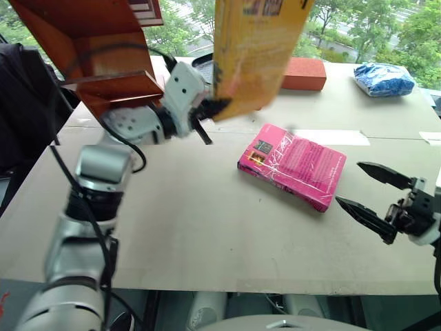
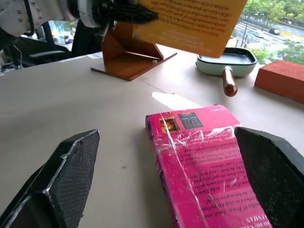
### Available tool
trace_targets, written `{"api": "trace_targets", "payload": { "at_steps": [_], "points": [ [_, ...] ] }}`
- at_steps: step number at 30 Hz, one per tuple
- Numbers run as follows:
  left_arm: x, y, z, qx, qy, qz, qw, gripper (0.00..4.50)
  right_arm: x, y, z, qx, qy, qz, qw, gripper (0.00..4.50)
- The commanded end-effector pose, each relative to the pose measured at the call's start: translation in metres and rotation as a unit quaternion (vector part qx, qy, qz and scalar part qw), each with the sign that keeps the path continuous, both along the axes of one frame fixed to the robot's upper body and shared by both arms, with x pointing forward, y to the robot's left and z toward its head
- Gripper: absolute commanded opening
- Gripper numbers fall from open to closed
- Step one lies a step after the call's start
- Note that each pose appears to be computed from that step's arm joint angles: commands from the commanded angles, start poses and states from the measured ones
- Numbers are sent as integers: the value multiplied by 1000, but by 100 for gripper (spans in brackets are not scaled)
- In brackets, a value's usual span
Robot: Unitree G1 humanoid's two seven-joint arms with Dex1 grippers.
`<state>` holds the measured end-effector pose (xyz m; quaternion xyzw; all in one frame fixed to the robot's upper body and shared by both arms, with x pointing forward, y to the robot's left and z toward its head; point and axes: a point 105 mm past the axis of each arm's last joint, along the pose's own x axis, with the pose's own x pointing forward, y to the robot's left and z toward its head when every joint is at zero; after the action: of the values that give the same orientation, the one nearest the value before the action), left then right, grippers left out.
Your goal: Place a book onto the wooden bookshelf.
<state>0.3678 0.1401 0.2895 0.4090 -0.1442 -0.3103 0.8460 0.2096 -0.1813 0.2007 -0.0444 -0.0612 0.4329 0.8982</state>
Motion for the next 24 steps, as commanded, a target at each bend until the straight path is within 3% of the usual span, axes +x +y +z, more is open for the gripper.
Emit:
{"api": "trace_targets", "payload": {
  "at_steps": [1, 4, 9, 19, 24],
  "points": [
    [1, 22, 40, 151, -162, 75, 972, 4, 8, 8, 11, 20, -14, 31, 999, 450],
    [0, 53, 60, 258, -218, 151, 929, 4, 18, 20, 30, 65, -42, 60, 995, 450],
    [-1, 110, 70, 337, -232, 269, 872, 4, 25, 36, 51, 115, -66, 98, 986, 450],
    [-18, 180, 52, 363, -117, 389, 839, 4, 27, 48, 83, 195, -82, 150, 966, 450],
    [-26, 201, 37, 361, -60, 422, 830, 4, 29, 55, 87, 200, -81, 163, 963, 450]
  ]
}}
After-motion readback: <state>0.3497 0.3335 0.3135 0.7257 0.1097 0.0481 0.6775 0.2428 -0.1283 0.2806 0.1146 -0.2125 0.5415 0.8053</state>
